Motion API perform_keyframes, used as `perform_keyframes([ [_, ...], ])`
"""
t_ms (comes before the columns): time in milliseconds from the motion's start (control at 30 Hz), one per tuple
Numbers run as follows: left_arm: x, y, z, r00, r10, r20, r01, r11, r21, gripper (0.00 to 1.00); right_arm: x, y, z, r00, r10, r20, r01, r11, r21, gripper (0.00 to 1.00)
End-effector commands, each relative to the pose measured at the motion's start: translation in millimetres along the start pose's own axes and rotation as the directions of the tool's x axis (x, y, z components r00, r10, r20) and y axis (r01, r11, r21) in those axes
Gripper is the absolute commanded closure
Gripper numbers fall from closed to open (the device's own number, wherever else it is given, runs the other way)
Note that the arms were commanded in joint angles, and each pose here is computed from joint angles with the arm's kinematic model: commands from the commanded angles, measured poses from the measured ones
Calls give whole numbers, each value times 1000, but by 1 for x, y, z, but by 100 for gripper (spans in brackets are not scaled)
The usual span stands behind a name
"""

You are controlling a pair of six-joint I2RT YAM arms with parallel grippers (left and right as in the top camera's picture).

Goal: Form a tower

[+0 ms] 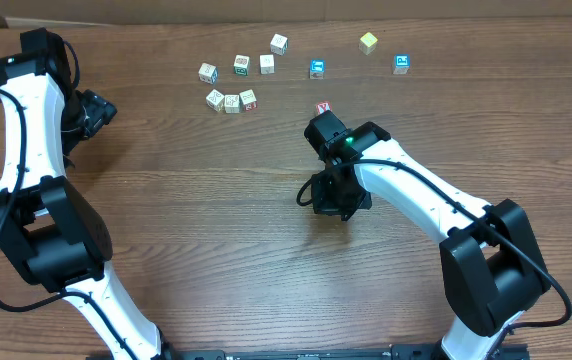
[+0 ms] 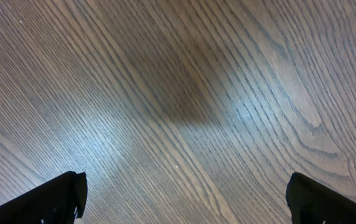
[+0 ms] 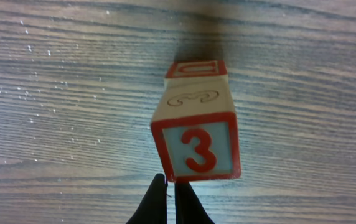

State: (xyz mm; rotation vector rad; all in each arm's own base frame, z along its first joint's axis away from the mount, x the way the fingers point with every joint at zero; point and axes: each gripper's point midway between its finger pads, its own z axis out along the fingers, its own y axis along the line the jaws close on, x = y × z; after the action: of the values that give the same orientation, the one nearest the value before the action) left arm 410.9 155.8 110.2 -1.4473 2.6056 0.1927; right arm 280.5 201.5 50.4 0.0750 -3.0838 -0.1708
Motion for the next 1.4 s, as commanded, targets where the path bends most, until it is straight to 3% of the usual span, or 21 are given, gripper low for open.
perform_keyframes([
  [0,-2,-4,-2,1000,11,10,-11,1000,7,0,-2,2,0,1000,5,7,-5,1000,-11,96],
  [1200,-2,-4,-2,1000,11,10,-11,1000,7,0,-4,3,0,1000,4,18,-3,1000,-18,93],
  [1367,-2,-4,-2,1000,11,10,-11,1000,7,0,5,14,-2,999,-15,-30,13,997,-80,93],
])
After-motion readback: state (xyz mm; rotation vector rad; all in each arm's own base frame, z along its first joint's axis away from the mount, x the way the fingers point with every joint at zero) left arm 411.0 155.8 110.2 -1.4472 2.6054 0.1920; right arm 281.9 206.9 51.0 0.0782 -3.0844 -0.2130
